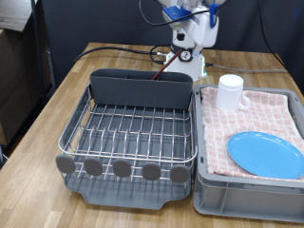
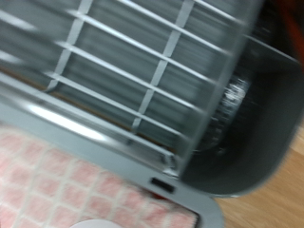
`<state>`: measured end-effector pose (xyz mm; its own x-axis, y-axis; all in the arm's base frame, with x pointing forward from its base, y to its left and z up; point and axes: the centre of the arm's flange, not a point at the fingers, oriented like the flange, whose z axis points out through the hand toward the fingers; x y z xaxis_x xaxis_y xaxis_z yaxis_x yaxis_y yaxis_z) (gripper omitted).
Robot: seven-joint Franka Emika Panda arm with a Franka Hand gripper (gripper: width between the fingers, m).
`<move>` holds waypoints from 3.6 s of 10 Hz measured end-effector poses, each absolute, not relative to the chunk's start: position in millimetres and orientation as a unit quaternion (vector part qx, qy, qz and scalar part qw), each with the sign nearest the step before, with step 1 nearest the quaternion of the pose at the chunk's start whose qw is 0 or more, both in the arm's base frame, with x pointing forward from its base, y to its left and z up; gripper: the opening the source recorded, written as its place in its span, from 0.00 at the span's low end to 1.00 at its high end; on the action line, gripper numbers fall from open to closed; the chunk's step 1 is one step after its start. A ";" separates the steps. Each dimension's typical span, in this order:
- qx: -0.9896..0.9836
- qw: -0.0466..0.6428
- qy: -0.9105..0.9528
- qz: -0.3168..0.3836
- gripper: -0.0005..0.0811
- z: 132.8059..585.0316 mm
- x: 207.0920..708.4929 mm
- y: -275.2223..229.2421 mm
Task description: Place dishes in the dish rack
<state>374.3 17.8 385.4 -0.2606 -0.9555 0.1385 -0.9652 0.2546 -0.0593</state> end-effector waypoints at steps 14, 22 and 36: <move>0.733 -0.010 -0.673 0.100 0.99 411.7 477.7 135.4; 0.747 -0.159 -0.642 0.070 0.99 333.7 492.7 138.8; 0.746 -0.209 -0.631 0.032 0.99 257.9 493.0 108.7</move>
<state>493.0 108.7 257.9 0.2012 -0.9555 -0.2155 -0.9287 -0.1161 -0.3522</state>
